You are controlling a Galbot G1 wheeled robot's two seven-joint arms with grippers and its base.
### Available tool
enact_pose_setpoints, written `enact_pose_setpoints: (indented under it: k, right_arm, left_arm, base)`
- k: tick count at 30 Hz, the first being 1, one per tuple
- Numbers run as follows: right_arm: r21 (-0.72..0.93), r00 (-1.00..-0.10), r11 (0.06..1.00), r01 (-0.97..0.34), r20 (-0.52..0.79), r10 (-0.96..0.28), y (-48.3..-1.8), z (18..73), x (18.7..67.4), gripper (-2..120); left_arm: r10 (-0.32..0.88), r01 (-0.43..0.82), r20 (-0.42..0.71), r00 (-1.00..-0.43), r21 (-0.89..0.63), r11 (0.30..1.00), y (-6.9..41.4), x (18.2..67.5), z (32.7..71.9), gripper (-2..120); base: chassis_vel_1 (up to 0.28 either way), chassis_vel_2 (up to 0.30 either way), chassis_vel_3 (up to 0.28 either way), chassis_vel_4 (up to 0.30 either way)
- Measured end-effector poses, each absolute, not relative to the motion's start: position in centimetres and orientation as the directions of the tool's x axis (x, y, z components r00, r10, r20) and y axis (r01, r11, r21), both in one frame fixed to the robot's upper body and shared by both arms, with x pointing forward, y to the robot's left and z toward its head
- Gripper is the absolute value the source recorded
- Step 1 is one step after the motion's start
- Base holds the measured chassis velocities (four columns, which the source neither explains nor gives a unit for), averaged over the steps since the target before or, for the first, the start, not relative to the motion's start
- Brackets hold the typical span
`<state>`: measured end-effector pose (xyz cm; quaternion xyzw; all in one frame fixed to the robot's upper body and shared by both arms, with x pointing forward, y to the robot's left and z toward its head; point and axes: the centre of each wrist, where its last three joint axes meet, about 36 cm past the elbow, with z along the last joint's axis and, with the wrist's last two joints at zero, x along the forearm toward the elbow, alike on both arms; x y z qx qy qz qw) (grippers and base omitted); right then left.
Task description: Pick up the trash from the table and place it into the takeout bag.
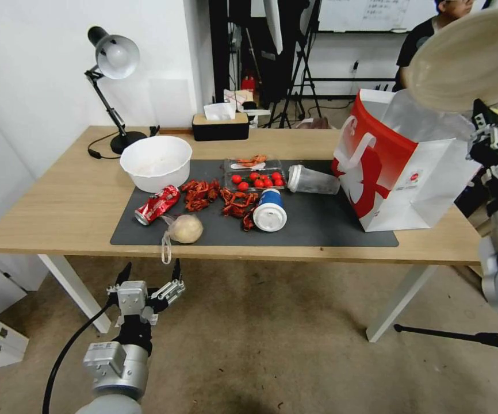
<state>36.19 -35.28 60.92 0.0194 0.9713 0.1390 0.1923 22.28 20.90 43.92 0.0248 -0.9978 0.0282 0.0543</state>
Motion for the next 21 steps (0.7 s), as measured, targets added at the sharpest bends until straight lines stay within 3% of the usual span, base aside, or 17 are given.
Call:
enact_pose_setpoints:
  k: [7, 11, 15, 19, 21]
  right_arm:
    - [0.234, -0.95, 0.969, 0.073, -0.278, 0.139, -37.2, 60.8, 40.1, 1]
    - [0.238, -0.965, 0.97, 0.051, -0.237, 0.109, -36.9, 60.6, 40.4, 19]
    - [0.239, -0.968, 0.97, 0.042, -0.23, 0.098, -36.7, 60.5, 40.4, 29]
    - [0.243, -0.971, 0.97, 0.02, -0.226, 0.077, -36.4, 60.3, 40.3, 49]
    - [0.244, -0.971, 0.97, 0.018, -0.226, 0.075, -36.3, 60.3, 40.3, 52]
  left_arm:
    - [-0.046, -0.053, 0.113, -0.992, -0.055, 0.997, 20.7, 22.1, 43.7, 100]
    - [-0.048, -0.055, 0.114, -0.992, -0.054, 0.997, 20.7, 22.0, 43.7, 100]
    - [-0.05, -0.057, 0.115, -0.992, -0.054, 0.997, 20.7, 22.0, 43.7, 100]
    - [-0.052, -0.058, 0.116, -0.992, -0.054, 0.997, 20.6, 21.9, 43.7, 100]
    - [-0.052, -0.058, 0.116, -0.992, -0.054, 0.997, 20.6, 21.9, 43.7, 100]
  base:
    - [0.0, 0.0, 0.0, 0.0]
    - [0.0, 0.0, 0.0, 0.0]
    - [0.0, 0.0, 0.0, 0.0]
    - [0.0, 0.0, 0.0, 0.0]
    - [0.0, 0.0, 0.0, 0.0]
